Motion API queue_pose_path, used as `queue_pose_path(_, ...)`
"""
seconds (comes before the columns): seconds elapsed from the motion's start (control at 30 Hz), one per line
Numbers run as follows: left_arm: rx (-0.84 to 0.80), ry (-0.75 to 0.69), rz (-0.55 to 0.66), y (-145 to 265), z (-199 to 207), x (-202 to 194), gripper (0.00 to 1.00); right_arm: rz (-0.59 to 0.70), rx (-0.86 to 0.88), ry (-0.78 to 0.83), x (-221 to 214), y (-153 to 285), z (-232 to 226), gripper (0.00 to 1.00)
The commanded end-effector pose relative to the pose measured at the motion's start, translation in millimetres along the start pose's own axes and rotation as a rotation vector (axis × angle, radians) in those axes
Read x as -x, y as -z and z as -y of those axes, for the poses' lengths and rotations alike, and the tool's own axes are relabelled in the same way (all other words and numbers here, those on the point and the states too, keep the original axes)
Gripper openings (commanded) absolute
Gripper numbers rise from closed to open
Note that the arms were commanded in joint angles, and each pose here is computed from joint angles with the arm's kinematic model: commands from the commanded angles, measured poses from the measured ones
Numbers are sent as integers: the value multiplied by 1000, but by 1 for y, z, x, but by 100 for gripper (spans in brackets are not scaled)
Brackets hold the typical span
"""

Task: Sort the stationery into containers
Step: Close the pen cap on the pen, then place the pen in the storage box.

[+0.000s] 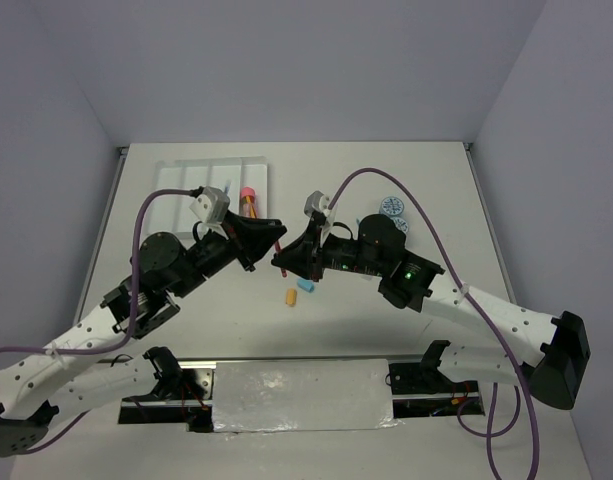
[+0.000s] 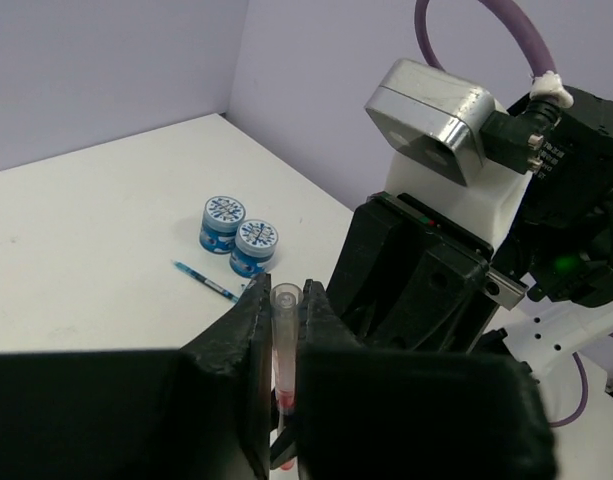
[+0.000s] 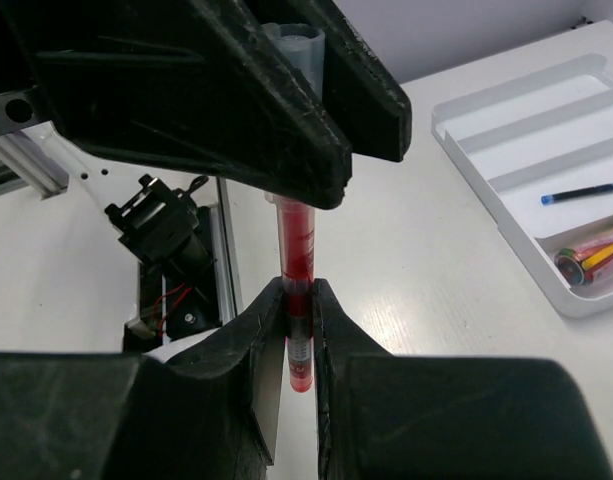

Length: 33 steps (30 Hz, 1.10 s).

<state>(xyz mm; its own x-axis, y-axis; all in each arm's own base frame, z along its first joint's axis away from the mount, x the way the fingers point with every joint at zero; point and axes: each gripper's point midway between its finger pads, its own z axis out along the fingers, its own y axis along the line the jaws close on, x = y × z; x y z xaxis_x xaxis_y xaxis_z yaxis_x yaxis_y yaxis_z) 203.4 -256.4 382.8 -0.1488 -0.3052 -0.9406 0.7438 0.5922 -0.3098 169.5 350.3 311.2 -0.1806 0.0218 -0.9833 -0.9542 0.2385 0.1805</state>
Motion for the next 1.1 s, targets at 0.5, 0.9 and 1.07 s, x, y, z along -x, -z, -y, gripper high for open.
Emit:
queue_pose_path(0.5, -89, 265, -274, 27, 5, -160, 0, 377, -62, 42, 171, 10, 14, 0)
queue_pose_path(0.9, 373, 3, -106, 14, -66, -20, 0, 111, -88, -44, 22, -5, 42, 99)
queue_pose_path(1.07, 517, -26, -142, -2, -127, -17, 0, -9, -322, -147, -31, 38, 90, 100)
